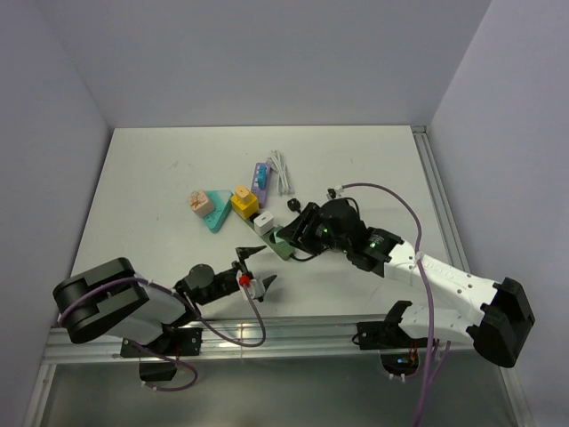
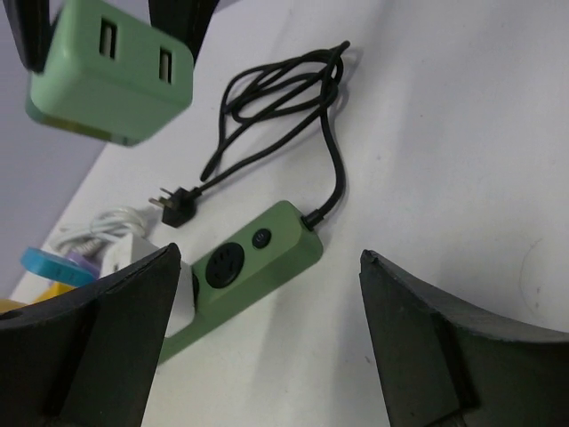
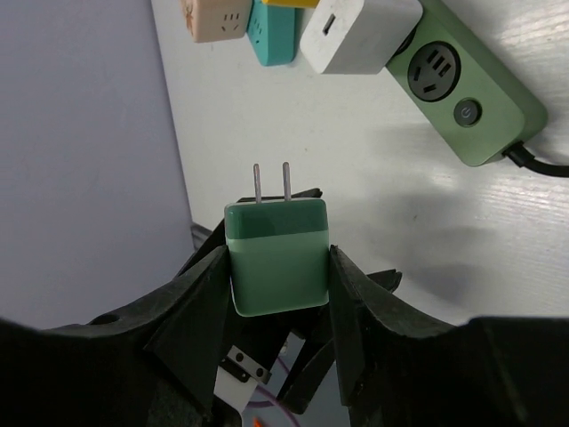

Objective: Insert the plug
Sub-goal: Pick up the plug from the center of the board.

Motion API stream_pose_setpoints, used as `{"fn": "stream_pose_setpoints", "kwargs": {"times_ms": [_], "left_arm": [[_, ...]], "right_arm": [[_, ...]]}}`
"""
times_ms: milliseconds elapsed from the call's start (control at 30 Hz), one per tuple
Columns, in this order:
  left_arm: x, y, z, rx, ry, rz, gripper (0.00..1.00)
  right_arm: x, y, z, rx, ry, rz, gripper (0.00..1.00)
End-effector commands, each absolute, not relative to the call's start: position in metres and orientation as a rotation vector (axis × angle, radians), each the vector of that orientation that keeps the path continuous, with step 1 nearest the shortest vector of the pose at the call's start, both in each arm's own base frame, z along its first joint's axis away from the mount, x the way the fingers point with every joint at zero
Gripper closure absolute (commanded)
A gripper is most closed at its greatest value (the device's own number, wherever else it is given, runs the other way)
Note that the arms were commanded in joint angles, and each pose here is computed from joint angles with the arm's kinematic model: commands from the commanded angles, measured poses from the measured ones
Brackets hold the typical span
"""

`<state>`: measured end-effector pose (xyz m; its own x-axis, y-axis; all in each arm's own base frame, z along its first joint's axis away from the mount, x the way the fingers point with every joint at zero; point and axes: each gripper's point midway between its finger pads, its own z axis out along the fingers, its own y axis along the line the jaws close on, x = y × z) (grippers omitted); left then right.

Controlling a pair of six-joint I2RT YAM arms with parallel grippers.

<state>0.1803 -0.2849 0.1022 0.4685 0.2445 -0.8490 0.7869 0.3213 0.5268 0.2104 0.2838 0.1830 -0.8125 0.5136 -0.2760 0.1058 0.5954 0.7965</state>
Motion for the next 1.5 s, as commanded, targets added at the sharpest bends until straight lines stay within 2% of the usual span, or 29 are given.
{"fn": "stream_pose_setpoints", "kwargs": {"times_ms": [0, 133, 400, 700, 800, 900, 967, 1100, 1167, 1200, 1233, 1267, 1367, 1400, 1467], "left_arm": [[0.177, -0.279, 0.245, 0.906, 0.612, -0.375, 0.13], [0.175, -0.274, 0.26, 0.869, 0.565, -0.334, 0.1], [0.174, -0.273, 0.276, 0.862, 0.526, -0.287, 0.1], [0.169, -0.285, 0.278, 0.932, 0.486, -0.28, 0.19], [0.168, -0.288, 0.277, 0.951, 0.48, -0.277, 0.37], [0.167, -0.293, 0.272, 0.982, 0.486, -0.298, 0.44], [0.167, -0.292, 0.272, 0.978, 0.486, -0.293, 0.52], [0.171, -0.29, 0.273, 0.954, 0.504, -0.277, 0.57], [0.173, -0.291, 0.271, 0.959, 0.513, -0.275, 0.62], [0.174, -0.291, 0.271, 0.958, 0.517, -0.275, 0.64], [0.176, -0.291, 0.27, 0.952, 0.528, -0.271, 0.68], [0.177, -0.29, 0.271, 0.944, 0.53, -0.271, 0.71], [0.179, -0.288, 0.27, 0.935, 0.543, -0.265, 0.81], [0.18, -0.289, 0.268, 0.939, 0.55, -0.265, 0.9], [0.182, -0.29, 0.269, 0.935, 0.571, -0.273, 0.99]], "right_arm": [[0.204, 0.293, 0.201, 0.484, 2.299, 1.247, 0.76], [0.198, 0.291, 0.19, 0.498, 2.344, 1.216, 0.76], [0.188, 0.289, 0.182, 0.549, 2.377, 1.228, 0.76], [0.178, 0.3, 0.183, 0.552, 2.398, 1.299, 0.77], [0.177, 0.301, 0.182, 0.553, 2.415, 1.285, 0.77], [0.178, 0.303, 0.187, 0.553, 2.405, 1.298, 0.77], [0.178, 0.305, 0.189, 0.562, 2.398, 1.317, 0.77], [0.177, 0.307, 0.193, 0.552, 2.391, 1.337, 0.77], [0.176, 0.308, 0.194, 0.542, 2.389, 1.348, 0.74], [0.175, 0.31, 0.195, 0.535, 2.39, 1.358, 0.69], [0.174, 0.31, 0.196, 0.526, 2.385, 1.362, 0.55], [0.175, 0.31, 0.196, 0.519, 2.379, 1.364, 0.47], [0.176, 0.308, 0.2, 0.515, 2.351, 1.372, 0.36], [0.176, 0.307, 0.203, 0.517, 2.341, 1.377, 0.35], [0.176, 0.307, 0.204, 0.515, 2.332, 1.385, 0.31]]}}
